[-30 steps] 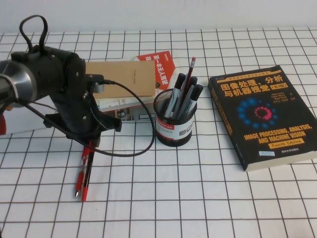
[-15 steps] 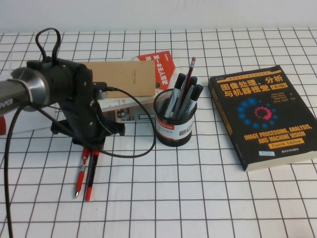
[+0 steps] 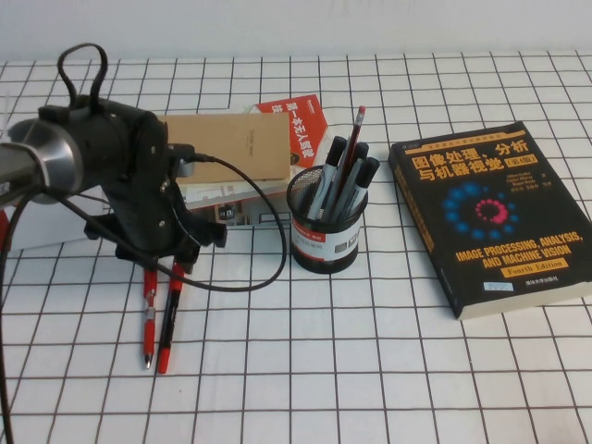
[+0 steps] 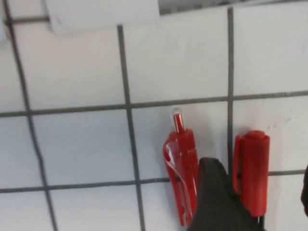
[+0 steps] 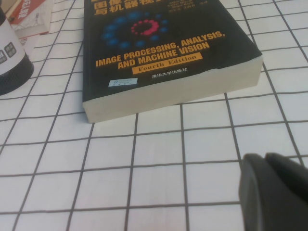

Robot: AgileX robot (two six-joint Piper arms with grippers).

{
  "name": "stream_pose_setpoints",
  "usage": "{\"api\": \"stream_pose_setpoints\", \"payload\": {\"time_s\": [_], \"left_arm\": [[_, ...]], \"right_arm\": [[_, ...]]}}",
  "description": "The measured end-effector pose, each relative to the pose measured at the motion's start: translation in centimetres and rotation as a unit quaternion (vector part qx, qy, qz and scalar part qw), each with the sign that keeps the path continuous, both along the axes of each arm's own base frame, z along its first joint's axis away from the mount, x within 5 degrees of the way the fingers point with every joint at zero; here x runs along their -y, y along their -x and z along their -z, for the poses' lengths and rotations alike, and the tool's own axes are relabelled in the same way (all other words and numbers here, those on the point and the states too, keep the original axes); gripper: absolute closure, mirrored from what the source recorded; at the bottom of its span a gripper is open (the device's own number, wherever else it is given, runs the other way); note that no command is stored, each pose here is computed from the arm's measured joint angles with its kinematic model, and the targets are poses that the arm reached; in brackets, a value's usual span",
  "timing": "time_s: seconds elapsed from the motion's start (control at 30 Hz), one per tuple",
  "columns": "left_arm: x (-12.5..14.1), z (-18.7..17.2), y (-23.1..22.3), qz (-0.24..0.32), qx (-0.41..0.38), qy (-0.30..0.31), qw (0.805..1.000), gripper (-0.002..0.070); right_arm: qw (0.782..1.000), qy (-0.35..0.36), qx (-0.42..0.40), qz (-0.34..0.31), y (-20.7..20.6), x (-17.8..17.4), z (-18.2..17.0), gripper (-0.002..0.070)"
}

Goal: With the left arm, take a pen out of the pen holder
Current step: 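Take a marker out of the pen holder and lay it on the table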

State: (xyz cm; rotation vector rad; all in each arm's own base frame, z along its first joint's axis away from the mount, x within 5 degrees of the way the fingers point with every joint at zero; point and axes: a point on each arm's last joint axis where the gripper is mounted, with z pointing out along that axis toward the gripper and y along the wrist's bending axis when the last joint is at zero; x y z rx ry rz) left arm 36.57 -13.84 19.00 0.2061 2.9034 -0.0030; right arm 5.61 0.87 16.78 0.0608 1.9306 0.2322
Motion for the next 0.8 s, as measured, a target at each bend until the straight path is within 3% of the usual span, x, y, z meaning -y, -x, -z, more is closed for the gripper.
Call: {"api": "stream_pose_setpoints", "payload": {"time_s": [0.27,0.37,0.47,0.53,0.8], "left_arm": [[0.7,-9.7,3.2,0.078,0.153,0.008,0.985,0.0349],[1.3,-12.3,6.0,0.118,0.212,0.032,0.970,0.0435],[1.3,-13.0,9.3,0.152,0.263,0.059,0.951,0.0578],[0.7,-13.4,11.4,0.164,0.293,0.076,0.939,0.0631],[-3.9,-15.0,19.5,0.161,0.367,0.116,0.909,0.0674]], "right_arm": [[1.000,0.000,0.000,0.000,0.0,0.0,0.0,0.0692],[1.000,0.000,0.000,0.000,0.0,0.0,0.0,0.0692],[1.000,0.000,0.000,0.000,0.0,0.0,0.0,0.0692],[1.000,0.000,0.000,0.000,0.0,0.0,0.0,0.0692],[1.000,0.000,0.000,0.000,0.0,0.0,0.0,0.0692]]}}
